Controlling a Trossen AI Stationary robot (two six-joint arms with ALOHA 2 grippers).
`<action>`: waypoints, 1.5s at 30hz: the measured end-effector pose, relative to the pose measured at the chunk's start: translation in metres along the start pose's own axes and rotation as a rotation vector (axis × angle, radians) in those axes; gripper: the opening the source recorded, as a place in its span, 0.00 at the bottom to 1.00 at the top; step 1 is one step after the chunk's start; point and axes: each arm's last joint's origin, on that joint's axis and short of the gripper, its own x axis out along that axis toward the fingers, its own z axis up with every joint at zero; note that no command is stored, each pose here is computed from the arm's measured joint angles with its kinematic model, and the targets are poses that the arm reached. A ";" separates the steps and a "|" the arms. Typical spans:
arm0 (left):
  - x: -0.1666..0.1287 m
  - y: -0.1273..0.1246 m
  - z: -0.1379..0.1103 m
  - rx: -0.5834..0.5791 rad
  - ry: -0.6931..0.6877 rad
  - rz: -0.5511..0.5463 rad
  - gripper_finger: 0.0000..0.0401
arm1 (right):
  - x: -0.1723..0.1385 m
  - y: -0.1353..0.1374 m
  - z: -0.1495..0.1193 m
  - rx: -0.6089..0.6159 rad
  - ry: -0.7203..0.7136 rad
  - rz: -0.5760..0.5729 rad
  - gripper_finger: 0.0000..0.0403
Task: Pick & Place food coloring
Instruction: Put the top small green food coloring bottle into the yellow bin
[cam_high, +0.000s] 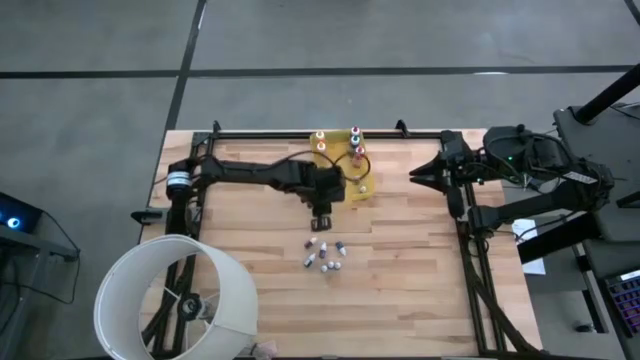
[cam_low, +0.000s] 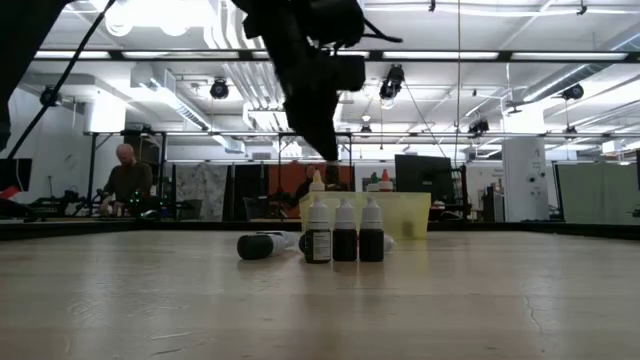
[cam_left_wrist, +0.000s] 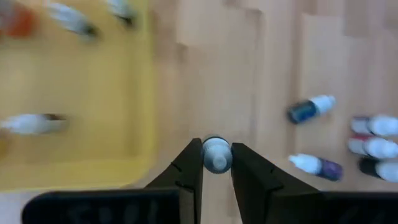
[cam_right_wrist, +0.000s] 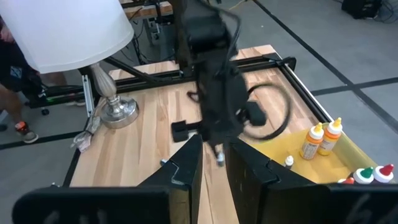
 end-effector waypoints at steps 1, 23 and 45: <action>-0.005 0.005 0.004 -0.008 -0.009 0.019 0.11 | 0.000 0.000 0.000 0.000 0.001 0.000 0.15; -0.021 0.108 -0.004 -0.202 -0.040 0.144 0.11 | 0.004 0.000 0.000 -0.004 0.014 -0.003 0.15; 0.014 0.128 -0.011 -0.252 -0.017 0.156 0.11 | 0.011 -0.001 -0.006 -0.002 0.041 -0.008 0.15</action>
